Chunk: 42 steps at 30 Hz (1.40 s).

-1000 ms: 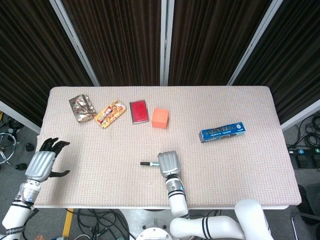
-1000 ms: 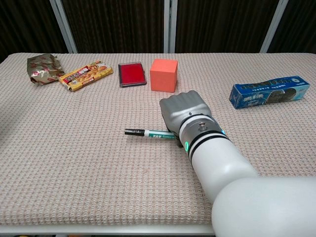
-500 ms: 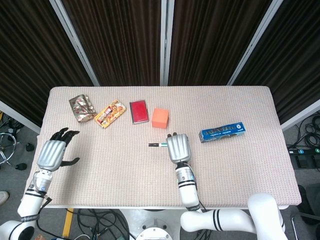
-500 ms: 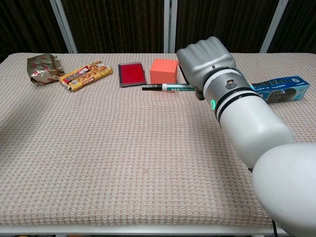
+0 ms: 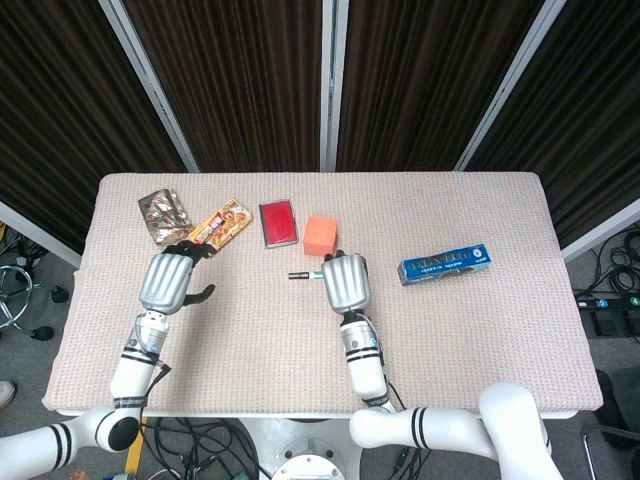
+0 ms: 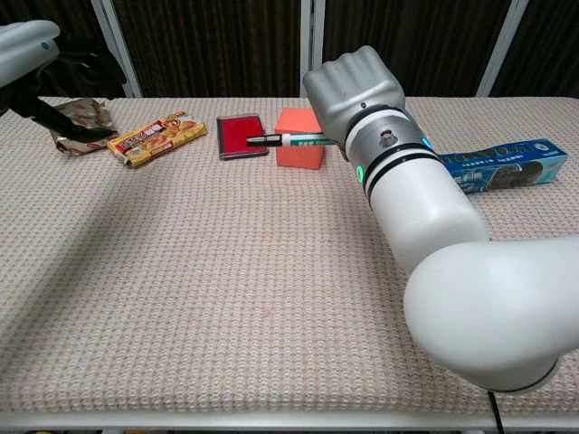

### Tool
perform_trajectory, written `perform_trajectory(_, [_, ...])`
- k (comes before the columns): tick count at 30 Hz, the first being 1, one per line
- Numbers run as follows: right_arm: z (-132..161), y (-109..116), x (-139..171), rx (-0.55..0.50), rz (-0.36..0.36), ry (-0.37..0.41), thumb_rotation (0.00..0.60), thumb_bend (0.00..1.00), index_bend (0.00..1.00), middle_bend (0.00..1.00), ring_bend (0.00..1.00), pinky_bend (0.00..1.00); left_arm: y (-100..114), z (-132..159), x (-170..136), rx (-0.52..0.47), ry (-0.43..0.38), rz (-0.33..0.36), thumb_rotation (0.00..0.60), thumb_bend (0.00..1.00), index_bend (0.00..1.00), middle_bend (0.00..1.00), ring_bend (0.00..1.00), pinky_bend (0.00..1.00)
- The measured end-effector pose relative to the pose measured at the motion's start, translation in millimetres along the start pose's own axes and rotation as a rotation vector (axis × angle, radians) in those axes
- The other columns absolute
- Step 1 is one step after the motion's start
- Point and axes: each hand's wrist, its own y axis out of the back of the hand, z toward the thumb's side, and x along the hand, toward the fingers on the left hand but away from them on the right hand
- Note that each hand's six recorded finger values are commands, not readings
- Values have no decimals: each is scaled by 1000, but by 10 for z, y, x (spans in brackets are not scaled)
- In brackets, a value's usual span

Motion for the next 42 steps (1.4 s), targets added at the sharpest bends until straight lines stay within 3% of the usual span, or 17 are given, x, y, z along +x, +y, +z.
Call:
perform_trajectory(16, [274, 142, -126, -143, -60, 26, 600, 275, 632, 634, 801, 892, -319, 322, 339, -14, 28, -17, 600, 225, 355, 409, 301, 391])
perform_trajectory(28, [411, 151, -186, -125, -66, 42, 600, 277, 632, 634, 801, 892, -377, 402, 432, -40, 41, -14, 600, 252, 427, 481, 385, 469])
perform_trajectory(38, [493, 214, -242, -108, -84, 41, 600, 278, 632, 633, 801, 892, -436, 586, 437, -23, 68, -75, 600, 255, 430, 484, 400, 483])
perform_trajectory(42, [527, 225, -254, -101, -87, 45, 600, 279, 632, 634, 801, 892, -385, 675, 457, -18, 67, -70, 600, 254, 444, 494, 412, 494])
